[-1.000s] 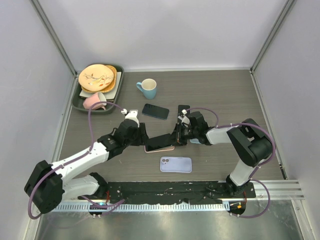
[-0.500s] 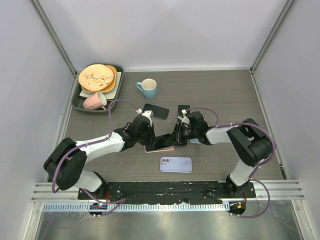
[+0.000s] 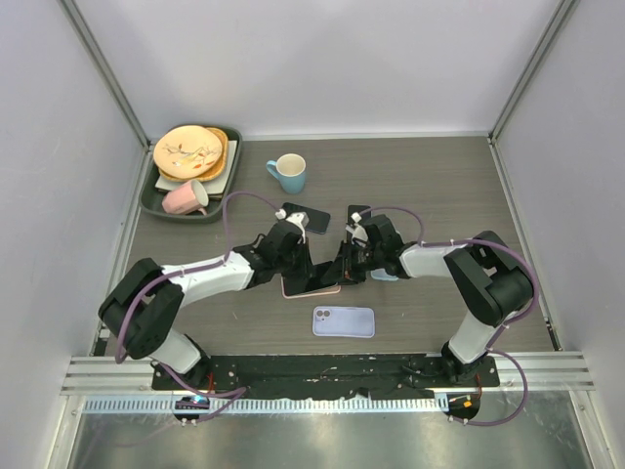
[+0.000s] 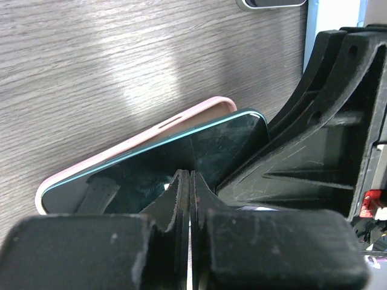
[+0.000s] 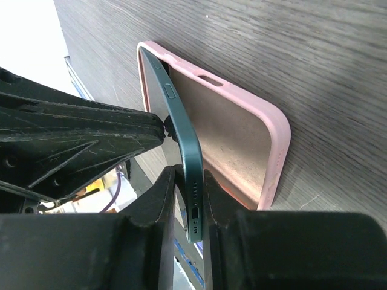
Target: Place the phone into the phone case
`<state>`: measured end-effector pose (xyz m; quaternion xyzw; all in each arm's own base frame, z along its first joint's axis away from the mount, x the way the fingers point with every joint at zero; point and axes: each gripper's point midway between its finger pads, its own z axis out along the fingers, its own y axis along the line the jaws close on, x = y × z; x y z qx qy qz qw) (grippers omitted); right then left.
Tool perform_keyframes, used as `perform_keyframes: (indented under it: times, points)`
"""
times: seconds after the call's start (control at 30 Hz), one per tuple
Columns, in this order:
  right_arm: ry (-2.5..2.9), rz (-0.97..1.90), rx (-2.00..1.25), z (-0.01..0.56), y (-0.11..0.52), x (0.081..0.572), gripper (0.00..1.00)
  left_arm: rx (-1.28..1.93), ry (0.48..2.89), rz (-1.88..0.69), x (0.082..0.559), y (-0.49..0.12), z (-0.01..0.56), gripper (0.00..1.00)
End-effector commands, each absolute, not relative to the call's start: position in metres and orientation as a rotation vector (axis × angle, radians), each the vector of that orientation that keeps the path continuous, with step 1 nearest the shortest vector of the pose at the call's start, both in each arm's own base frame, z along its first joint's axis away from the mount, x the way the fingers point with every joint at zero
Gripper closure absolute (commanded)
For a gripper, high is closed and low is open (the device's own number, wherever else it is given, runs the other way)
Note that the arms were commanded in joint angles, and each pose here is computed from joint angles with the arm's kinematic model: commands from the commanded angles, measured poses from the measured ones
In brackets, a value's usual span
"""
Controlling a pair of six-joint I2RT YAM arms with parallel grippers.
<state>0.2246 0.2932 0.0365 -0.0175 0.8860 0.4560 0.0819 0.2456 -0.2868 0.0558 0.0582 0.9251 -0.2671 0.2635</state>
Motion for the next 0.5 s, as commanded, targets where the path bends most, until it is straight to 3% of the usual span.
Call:
perform_keyframes:
  times: [0.0,0.17,0.47]
  points:
    - [2.950,0.705,-0.046,-0.045,0.224,0.190,0.82,0.135,2.554,-0.707,0.243,-0.289,0.046,0.99]
    - [2.928,0.545,-0.104,-0.043,0.217,0.197,0.67,0.137,2.581,-0.694,0.240,-0.288,0.039,1.00]
    - [2.925,0.264,-0.208,-0.044,0.205,0.201,0.53,0.130,2.605,-0.676,0.236,-0.284,0.031,1.00]
